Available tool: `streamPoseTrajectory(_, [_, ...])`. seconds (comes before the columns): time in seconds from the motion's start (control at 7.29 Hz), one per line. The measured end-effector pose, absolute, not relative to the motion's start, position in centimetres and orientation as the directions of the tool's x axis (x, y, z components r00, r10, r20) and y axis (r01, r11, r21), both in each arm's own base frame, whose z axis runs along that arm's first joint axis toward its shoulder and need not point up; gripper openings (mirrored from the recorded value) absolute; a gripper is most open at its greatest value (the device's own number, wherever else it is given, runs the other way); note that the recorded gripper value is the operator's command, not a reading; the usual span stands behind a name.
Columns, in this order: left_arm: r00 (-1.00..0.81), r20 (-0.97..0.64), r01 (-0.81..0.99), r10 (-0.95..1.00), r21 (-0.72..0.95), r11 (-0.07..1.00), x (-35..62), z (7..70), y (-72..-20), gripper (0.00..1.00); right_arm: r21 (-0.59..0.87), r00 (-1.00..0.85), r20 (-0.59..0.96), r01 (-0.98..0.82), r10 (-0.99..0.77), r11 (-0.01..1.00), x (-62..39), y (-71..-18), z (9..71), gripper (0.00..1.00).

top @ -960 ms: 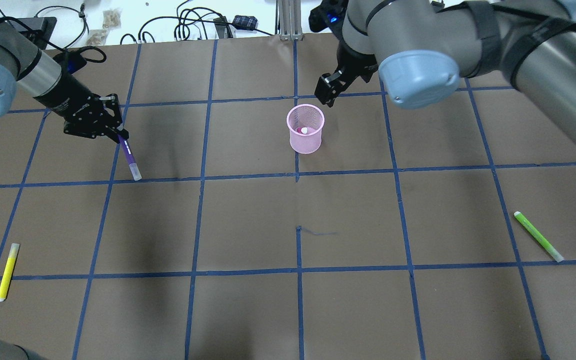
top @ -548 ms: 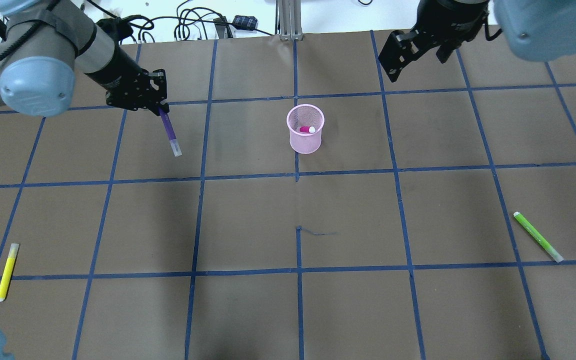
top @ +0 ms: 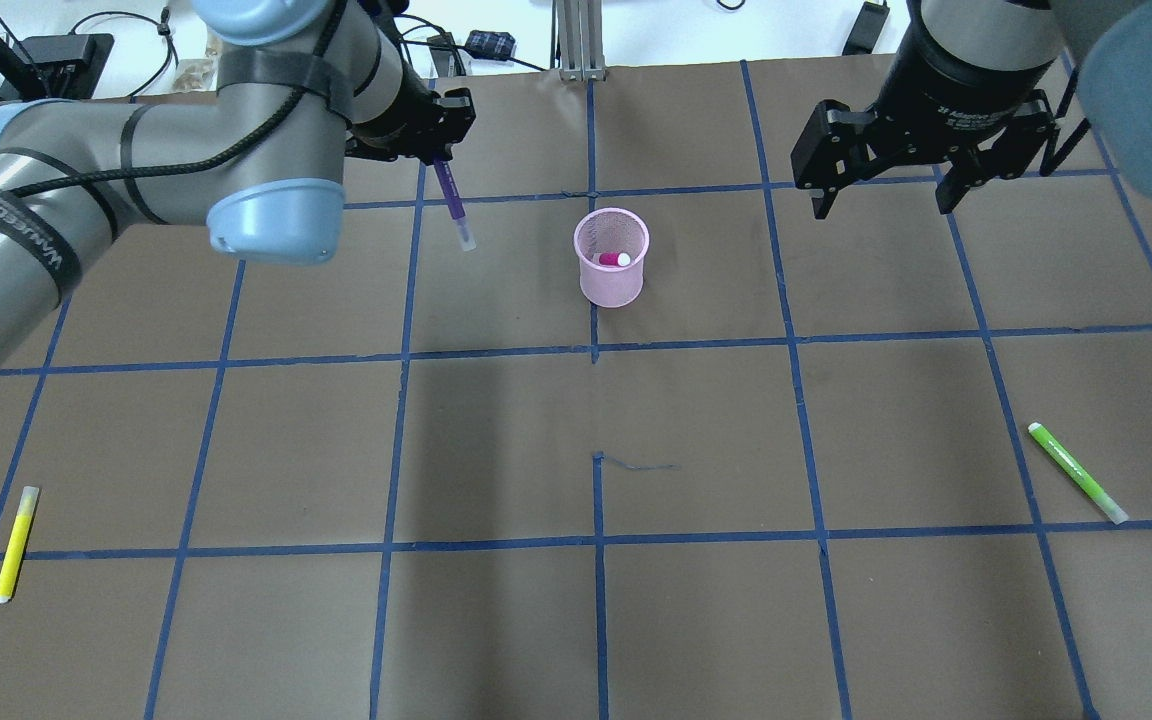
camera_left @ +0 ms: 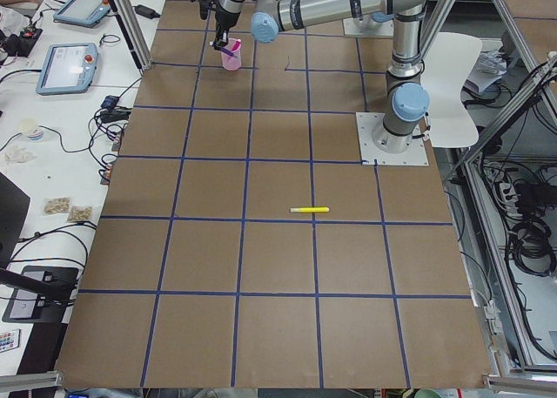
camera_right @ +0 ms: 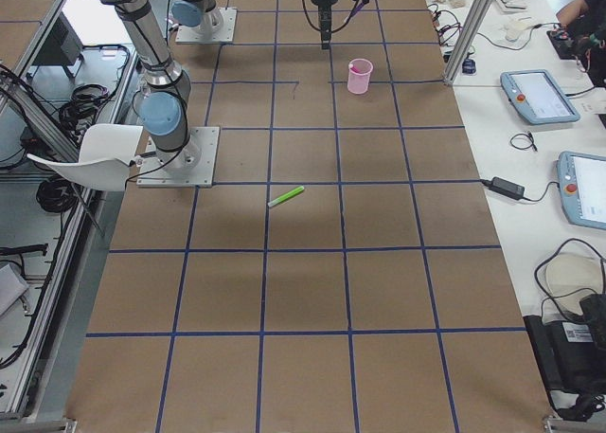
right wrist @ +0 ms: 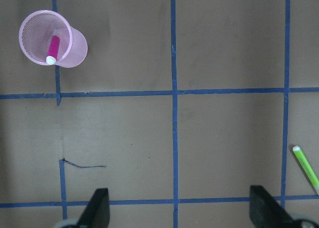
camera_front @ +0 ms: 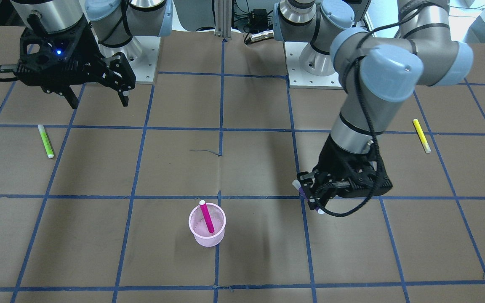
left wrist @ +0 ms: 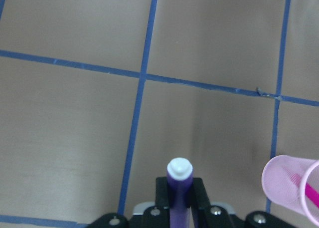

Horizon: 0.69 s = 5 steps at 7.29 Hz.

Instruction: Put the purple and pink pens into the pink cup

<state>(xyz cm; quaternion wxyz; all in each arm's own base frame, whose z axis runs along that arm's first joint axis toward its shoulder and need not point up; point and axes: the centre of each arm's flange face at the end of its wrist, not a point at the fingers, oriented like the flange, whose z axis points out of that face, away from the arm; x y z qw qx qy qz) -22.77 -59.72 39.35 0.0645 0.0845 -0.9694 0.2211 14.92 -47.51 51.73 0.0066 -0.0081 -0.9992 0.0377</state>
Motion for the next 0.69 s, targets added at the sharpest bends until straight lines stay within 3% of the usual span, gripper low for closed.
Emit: streamPoseTrajectory(0.69, [-0.978, 0.191, -0.19, -0.087, -0.635, 0.749, -30.6, 36.4, -58.2, 0.0, -0.081, -1.0, 0.01, 0.002, 0.003, 0.997, 15.0, -47.2, 51.9, 1.0])
